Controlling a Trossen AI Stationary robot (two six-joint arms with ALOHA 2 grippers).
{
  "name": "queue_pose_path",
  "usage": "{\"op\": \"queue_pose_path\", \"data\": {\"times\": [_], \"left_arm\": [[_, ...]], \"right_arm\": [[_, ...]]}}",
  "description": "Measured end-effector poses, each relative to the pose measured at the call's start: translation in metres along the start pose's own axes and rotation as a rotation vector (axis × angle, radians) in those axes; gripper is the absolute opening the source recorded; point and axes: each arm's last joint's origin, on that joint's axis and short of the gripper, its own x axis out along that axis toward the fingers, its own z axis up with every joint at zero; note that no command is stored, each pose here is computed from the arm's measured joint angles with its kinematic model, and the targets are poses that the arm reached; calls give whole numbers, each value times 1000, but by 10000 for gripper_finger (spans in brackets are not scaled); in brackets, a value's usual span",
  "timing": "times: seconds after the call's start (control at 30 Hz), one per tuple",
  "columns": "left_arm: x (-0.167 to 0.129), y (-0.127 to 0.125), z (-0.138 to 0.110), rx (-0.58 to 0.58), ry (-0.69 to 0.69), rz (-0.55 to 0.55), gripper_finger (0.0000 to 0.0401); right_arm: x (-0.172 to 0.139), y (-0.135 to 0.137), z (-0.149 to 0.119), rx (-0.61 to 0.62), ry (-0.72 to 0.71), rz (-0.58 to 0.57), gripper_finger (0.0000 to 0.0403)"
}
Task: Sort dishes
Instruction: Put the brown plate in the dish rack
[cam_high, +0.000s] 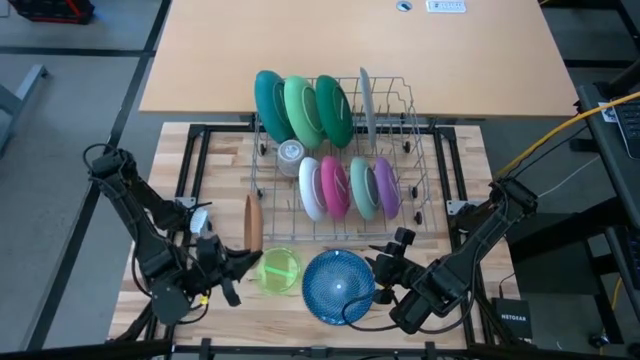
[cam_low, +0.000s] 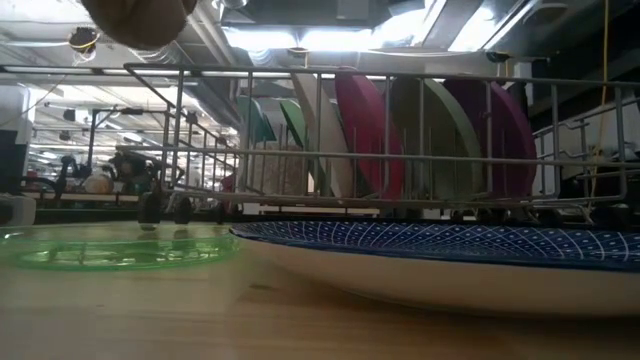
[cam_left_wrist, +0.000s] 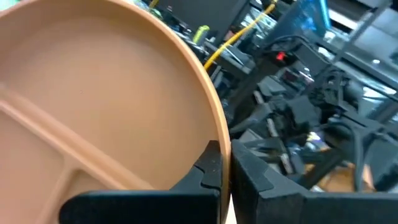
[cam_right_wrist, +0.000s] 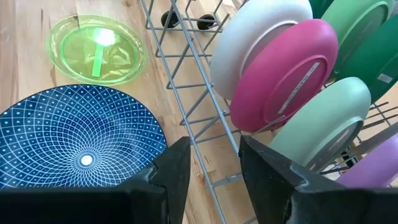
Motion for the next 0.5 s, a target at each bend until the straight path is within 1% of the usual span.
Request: {"op": "queue_pose_path", "data": {"times": [0.17,0.23,0.27,0.33,0.4,0.43,0.5], "left_arm": [[15,-10,4,33,48,-58,0],[25,-16,6,64,62,-109,0],[30,-20,8,70,70,-159,0],[43,-29,12,79,68,-303,0],[55,-37,19,85,10,-461,0],[60,-38,23,103,-32,-511,0],[68,-38,32,138,-111,-543,0]], "right_arm": [[0,0,0,-1,0,0,144],[0,0,0,-1,0,0,144],[0,0,0,-1,1,0,144],[0,0,0,0,1,0,144],[0,0,0,-1,1,0,144],[0,0,0,-1,1,0,144],[0,0,0,-1,2,1,144]]}}
